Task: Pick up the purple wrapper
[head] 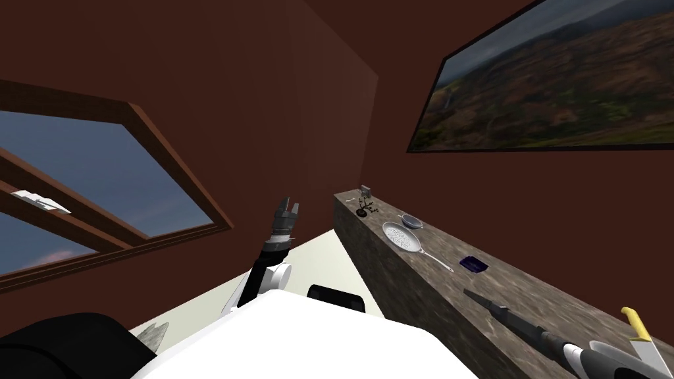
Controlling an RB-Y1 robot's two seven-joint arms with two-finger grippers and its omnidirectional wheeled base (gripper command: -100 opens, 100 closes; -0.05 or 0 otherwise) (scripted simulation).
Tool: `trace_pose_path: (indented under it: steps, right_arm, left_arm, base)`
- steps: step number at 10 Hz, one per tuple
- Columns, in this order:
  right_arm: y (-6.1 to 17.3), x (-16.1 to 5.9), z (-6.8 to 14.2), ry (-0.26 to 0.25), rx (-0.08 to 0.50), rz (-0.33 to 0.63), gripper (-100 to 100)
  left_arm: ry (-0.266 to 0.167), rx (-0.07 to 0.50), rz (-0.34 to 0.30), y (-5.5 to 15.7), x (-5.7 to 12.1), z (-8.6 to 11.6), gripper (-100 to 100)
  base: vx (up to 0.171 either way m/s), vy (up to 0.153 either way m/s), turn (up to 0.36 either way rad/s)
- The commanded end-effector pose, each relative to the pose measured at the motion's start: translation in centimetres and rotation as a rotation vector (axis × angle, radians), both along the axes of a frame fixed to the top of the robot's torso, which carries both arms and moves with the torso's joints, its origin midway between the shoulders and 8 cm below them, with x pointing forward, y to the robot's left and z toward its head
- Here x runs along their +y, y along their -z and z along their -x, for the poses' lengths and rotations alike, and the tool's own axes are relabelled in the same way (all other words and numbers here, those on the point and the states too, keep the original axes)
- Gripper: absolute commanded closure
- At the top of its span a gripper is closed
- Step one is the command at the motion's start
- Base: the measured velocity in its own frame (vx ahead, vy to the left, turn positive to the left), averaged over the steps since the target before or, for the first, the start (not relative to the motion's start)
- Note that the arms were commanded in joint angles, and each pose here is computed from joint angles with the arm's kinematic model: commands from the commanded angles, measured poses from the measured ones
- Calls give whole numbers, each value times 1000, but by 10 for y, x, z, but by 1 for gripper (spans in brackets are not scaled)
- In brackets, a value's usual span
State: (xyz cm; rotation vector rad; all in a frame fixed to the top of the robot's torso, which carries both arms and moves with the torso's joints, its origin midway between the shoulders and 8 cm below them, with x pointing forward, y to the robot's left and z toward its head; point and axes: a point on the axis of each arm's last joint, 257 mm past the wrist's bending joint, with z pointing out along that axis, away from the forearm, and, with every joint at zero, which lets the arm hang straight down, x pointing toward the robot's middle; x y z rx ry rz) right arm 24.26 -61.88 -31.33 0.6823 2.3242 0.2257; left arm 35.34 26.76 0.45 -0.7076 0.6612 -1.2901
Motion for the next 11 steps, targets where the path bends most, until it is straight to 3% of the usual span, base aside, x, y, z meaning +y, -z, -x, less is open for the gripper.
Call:
trace_pose_path:
  steps: [1, 3, 4, 6, 7, 9, 11]
  right_arm:
    - [0, -1, 5, 1, 7, 9, -100]
    - [-4, -41, 35, 14, 91, 100, -100]
    - [-4, -41, 35, 14, 91, 100, -100]
    - [-9, -73, 62, 24, 166, 177, -100]
    - [-9, -73, 62, 24, 166, 177, -100]
    - [-16, -99, 87, 31, 229, 238, -100]
    - [-18, -109, 97, 33, 256, 262, -100]
  left_arm:
    - [0, 0, 0, 0, 0, 0, 0]
    - [0, 0, 0, 0, 0, 0, 0]
    - [0, 0, 0, 0, 0, 0, 0]
    - [0, 0, 0, 0, 0, 0, 0]
    - [0, 0, 0, 0, 0, 0, 0]
    - [0, 0, 0, 0, 0, 0, 0]
    - [0, 0, 0, 0, 0, 0, 0]
  base:
    - [25, -9, -7]
    - [84, -25, 150]
    - [117, -40, 92]
    - [129, -55, 162]
    - [114, -58, 50]
    - [120, -56, 114]
    - [93, -49, 63]
